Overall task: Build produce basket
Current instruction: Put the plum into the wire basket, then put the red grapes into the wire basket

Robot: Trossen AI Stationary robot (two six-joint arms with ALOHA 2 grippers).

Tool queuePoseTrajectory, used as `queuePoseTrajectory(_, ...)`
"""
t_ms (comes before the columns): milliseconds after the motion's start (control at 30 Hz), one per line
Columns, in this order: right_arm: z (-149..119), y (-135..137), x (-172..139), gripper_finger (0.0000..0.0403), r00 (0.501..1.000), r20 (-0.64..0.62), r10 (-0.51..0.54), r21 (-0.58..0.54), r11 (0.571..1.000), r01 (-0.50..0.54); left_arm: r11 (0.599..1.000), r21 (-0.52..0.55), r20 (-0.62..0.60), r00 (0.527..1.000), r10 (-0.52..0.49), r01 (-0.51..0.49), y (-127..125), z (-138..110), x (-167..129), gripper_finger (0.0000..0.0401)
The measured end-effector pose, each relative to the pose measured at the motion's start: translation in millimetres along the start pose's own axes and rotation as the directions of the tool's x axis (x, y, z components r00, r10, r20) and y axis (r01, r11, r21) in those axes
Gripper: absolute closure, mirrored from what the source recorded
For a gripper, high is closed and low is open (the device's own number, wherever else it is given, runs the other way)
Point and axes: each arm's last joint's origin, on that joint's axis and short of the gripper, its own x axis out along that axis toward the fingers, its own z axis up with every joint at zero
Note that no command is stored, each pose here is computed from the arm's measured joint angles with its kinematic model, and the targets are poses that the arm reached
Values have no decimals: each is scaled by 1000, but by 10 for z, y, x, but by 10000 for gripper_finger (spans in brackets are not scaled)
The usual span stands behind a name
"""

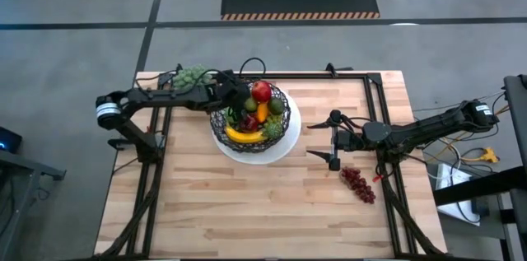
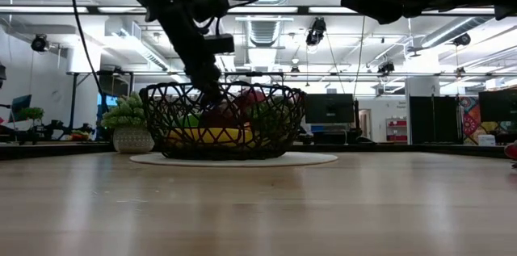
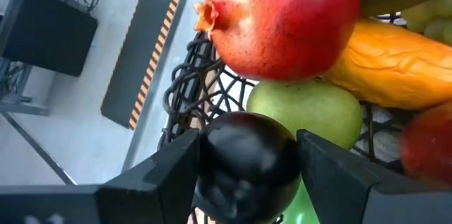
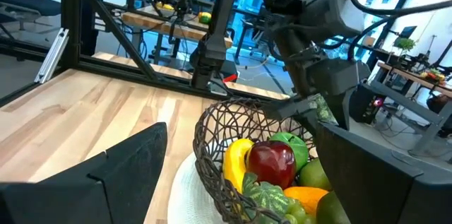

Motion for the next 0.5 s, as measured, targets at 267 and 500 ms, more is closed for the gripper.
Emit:
queuePoseTrajectory(267,-1,0,0,58,1000,-1,0,7,1000,0,1000,-27,-2,1000,4,-4,-1,-2,4,155)
queuePoseTrajectory(500,-2,0,0,58,1000,-2,0,43,999,0,999,-28,-7,999,35,-35,18,0,-15,124)
